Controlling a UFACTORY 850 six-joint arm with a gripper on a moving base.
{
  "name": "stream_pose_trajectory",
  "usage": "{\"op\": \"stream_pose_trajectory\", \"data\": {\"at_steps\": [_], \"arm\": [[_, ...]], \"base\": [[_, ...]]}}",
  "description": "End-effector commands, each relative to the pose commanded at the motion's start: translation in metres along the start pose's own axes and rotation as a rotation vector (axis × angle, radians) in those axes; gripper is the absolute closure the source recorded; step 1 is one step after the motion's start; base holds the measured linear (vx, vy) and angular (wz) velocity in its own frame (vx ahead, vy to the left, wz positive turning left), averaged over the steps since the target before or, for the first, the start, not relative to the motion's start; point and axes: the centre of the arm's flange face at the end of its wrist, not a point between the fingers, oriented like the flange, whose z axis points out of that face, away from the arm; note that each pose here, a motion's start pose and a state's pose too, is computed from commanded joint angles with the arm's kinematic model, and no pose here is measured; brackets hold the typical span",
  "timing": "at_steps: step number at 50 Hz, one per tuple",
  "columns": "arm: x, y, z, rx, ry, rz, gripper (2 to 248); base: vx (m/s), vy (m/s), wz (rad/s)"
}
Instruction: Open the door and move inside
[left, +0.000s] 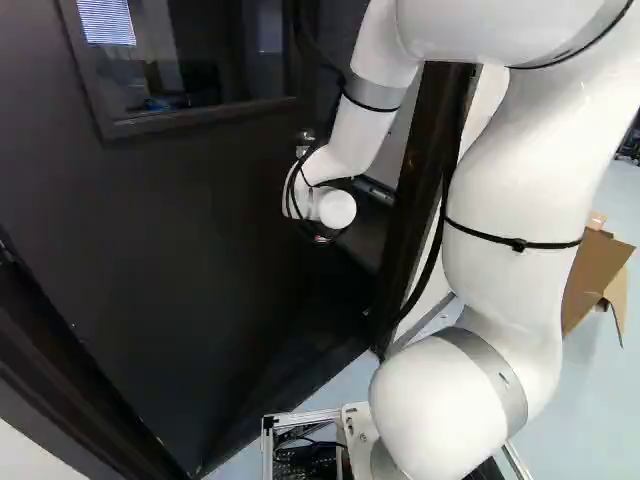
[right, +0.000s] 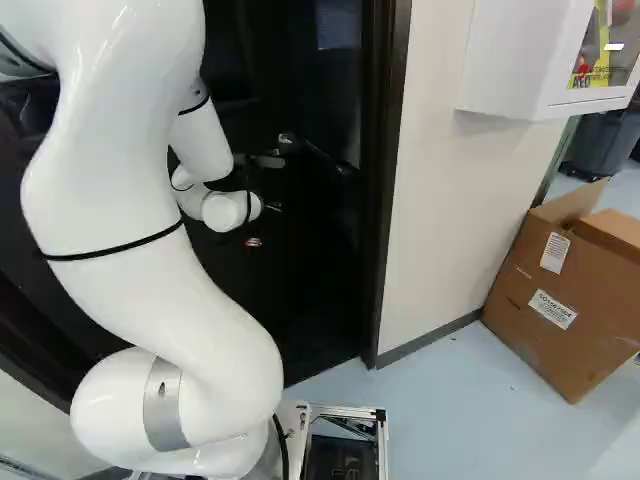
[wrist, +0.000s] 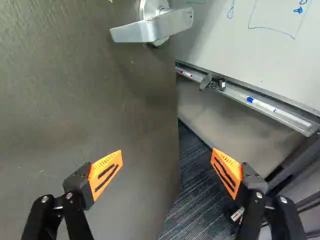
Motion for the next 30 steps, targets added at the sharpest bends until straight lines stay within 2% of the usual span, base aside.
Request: {"op": "stream_pose_trajectory", "data": {"at_steps": [30], "arm": [[-0.006, -0.037, 0.004, -0.001, -0.008, 0.047, 3]], "base": [[0.000, 0.000, 0.000]]}}
